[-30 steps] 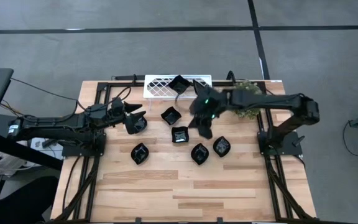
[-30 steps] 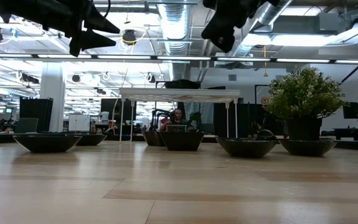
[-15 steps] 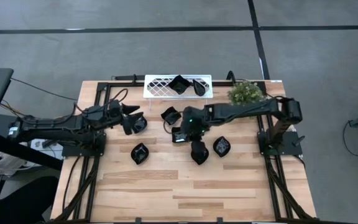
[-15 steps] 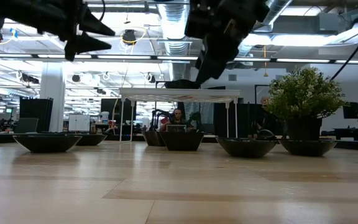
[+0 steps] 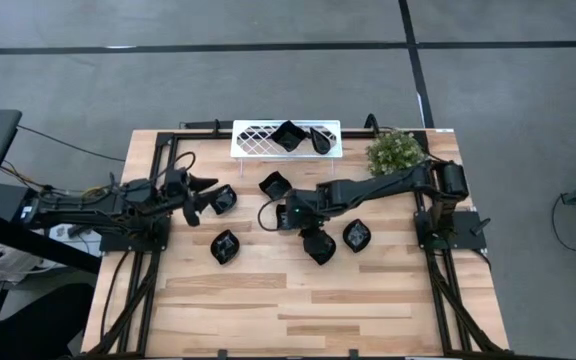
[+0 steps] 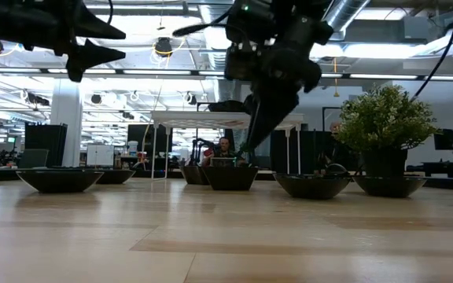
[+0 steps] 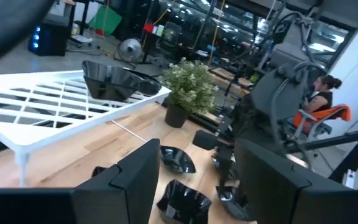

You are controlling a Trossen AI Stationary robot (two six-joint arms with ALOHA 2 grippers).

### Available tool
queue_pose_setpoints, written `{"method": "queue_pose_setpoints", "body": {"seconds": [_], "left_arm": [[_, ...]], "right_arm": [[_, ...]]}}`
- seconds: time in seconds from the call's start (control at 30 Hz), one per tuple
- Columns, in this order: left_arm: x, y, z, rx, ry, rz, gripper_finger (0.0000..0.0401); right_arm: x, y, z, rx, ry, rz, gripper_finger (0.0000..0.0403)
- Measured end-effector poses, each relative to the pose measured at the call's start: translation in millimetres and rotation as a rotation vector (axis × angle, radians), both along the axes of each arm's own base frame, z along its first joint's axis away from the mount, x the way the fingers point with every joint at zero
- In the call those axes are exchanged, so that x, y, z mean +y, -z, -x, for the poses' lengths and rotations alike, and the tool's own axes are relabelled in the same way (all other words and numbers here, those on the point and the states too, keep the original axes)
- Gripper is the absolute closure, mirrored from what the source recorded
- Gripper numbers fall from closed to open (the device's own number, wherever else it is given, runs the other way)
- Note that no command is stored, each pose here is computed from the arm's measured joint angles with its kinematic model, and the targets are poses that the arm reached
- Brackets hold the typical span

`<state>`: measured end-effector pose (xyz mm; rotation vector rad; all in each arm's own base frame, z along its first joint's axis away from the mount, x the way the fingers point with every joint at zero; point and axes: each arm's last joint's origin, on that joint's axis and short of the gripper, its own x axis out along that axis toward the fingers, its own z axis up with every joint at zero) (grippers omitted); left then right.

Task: Pick & Place Mini shaped plates
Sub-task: Stack the distorted square plate on top of the other distorted square plates on the shelf

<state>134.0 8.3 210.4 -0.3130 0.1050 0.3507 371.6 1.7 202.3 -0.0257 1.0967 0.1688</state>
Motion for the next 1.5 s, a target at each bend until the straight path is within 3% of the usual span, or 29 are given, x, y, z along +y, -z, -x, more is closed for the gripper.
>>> {"method": "queue_pose_setpoints", "body": {"seconds": [0.33,0.77,1.07,1.37,1.5], "left_arm": [[-2.6,1.9,-1.6,0.006,0.019,0.003,0.0192],[-2.8,3.8,-4.6,0.018,0.023,0.0,0.0192],[-3.0,6.4,-6.8,0.039,0.027,0.0,0.0192],[-3.0,6.5,-6.9,0.041,0.027,0.0,0.0192],[-3.0,6.5,-6.9,0.041,0.027,0.0,0.0192]], "right_arm": [[3.7,11.3,-19.9,-0.009,-0.04,0.048,0.0272],[2.7,23.4,-41.3,0.048,-0.049,0.1,0.0287],[3.7,24.6,-37.9,0.082,-0.033,0.154,0.0316],[3.1,24.4,-36.9,0.091,-0.024,0.174,0.0395],[3.1,24.5,-36.1,0.099,-0.023,0.173,0.0392]]}}
